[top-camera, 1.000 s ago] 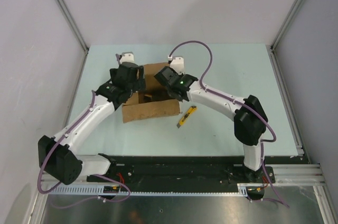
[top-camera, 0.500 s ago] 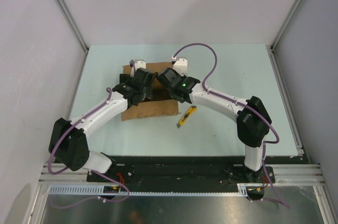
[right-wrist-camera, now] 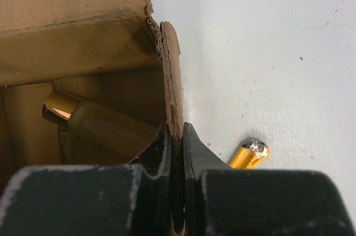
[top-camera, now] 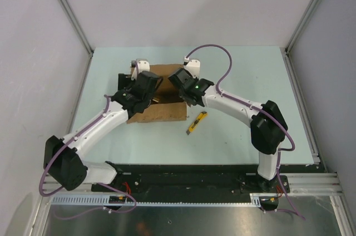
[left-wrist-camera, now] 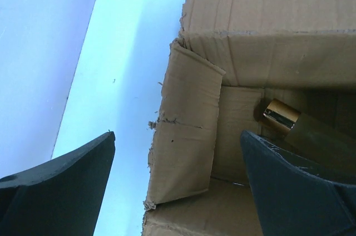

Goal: Unpack the express box

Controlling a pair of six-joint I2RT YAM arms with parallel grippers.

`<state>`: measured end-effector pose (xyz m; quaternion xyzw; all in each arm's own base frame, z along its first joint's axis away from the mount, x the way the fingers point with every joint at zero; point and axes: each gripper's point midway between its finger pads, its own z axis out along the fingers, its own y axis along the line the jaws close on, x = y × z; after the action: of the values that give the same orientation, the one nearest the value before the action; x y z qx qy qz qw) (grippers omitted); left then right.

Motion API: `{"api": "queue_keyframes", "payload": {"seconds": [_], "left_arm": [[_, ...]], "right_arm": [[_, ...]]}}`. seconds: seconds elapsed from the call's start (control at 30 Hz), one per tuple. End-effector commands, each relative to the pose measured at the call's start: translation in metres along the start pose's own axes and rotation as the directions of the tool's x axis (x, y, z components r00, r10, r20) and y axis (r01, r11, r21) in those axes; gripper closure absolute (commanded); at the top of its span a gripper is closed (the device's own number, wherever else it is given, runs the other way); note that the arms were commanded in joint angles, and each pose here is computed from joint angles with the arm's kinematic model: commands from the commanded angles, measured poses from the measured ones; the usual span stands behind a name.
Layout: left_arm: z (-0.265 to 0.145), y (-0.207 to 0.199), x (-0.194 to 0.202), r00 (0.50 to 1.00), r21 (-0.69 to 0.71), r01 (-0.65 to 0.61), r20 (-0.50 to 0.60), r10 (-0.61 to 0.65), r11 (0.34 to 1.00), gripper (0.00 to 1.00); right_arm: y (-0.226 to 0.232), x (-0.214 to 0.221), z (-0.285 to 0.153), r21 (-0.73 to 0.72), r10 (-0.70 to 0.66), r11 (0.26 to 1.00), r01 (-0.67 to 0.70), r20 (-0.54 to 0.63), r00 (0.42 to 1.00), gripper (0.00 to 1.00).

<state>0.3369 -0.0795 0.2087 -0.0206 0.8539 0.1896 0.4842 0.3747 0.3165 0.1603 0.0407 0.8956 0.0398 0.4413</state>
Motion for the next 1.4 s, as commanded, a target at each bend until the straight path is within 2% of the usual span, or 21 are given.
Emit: {"api": "queue_keyframes", "payload": {"seconds": [0.0, 0.07, 0.23, 0.57, 0.97, 1.13, 1.37], "left_arm": [[0.001, -0.004, 0.001, 0.998, 0.020, -0.063, -0.010, 0.064, 0.998, 0.02], [0.009, -0.017, 0.016, 0.992, 0.053, -0.112, -0.052, 0.115, 0.992, 0.02], [0.024, -0.021, 0.034, 0.982, 0.004, -0.164, -0.100, 0.163, 0.986, 0.00], [0.049, -0.017, 0.053, 0.966, -0.093, -0.215, -0.168, 0.197, 0.972, 0.01], [0.056, 0.004, 0.051, 0.959, -0.222, -0.262, -0.172, 0.227, 0.939, 0.00], [0.057, 0.010, 0.049, 0.964, -0.237, -0.243, -0.170, 0.206, 0.941, 0.01], [0.030, 0.013, 0.000, 0.999, -0.146, -0.034, -0.042, 0.028, 0.989, 0.08]], "right_arm": [[0.002, 0.017, 0.023, -0.004, 0.087, 0.996, -0.088, -0.042, 0.995, 1.00], [0.005, 0.018, 0.024, -0.019, 0.089, 0.996, -0.090, -0.051, 0.995, 0.97], [0.007, 0.022, 0.021, -0.057, 0.091, 0.994, -0.094, -0.049, 0.995, 0.81], [0.005, 0.019, 0.009, -0.081, 0.069, 0.994, -0.070, -0.022, 0.997, 0.78], [0.004, 0.019, 0.010, -0.086, 0.053, 0.995, -0.055, -0.024, 0.998, 0.80], [0.000, 0.017, 0.011, -0.083, 0.056, 0.995, -0.058, -0.028, 0.998, 0.84], [0.001, 0.016, 0.012, -0.089, 0.043, 0.995, -0.045, -0.025, 0.999, 0.87]]}}
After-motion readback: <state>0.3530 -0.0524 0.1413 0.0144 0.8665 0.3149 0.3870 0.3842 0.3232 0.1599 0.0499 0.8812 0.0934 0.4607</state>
